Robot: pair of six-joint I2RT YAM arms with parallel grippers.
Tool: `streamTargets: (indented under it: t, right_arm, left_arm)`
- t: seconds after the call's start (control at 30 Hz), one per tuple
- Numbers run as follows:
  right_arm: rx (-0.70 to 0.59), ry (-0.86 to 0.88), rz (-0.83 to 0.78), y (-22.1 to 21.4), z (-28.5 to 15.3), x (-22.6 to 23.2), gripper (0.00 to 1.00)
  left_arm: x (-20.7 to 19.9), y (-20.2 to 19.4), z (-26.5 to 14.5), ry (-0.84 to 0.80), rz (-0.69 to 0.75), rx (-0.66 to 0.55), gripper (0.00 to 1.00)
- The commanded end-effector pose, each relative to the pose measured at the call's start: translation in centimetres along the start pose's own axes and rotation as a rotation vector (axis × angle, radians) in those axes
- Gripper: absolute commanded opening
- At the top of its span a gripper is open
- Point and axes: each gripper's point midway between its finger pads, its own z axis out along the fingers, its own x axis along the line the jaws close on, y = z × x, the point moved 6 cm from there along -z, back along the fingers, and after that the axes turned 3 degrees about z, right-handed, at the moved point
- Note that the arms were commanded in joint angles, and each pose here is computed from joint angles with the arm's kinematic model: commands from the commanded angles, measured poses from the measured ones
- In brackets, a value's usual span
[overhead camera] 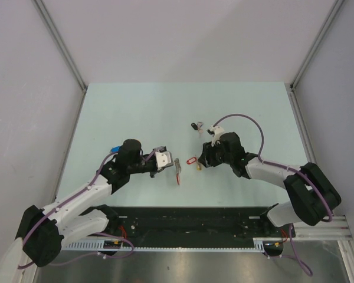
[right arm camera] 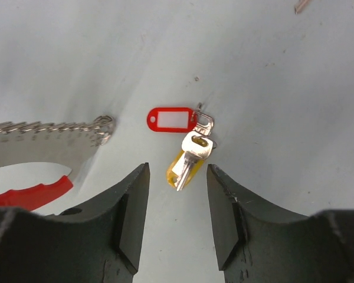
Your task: Put the keys on the keyring
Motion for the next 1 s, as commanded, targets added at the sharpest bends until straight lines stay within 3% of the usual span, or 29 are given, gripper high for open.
streamTargets:
  t: [0.0, 0.33, 0.57, 0.8, 0.87, 0.97]
  right_arm:
    - [-0.036, -0.023, 0.038, 1.3, 1.2, -1.0, 0.48]
    - [-0.008, 0.020, 0.051, 0.9, 3.5, -1.7, 0.45]
    - [0.020, 0.049, -0.057, 1.6, 3.8, -2.3, 0.45]
    - [0.151, 0.109, -0.220, 2.2, 3.0, -2.5, 0.45]
    - [0.186, 0.213, -0.225, 2.1, 2.7, -2.0, 0.45]
    - [0.269, 0.187, -0.254, 1.9, 2.6, -2.8, 0.45]
  left_arm:
    - [0.1, 0.1, -0.1, -0.001, -0.023, 0.023, 0.00]
    - [0.2, 0.0, 0.1, -0.009, -0.037, 0.032, 0.00]
    - [0.2, 0.1, 0.1, -0.012, -0.037, 0.032, 0.00]
    - [0.1, 0.1, 0.1, -0.018, -0.042, 0.037, 0.00]
    - [0.1, 0.0, 0.1, -0.017, -0.043, 0.039, 0.00]
    - [0.2, 0.0, 0.1, -0.017, -0.045, 0.042, 0.00]
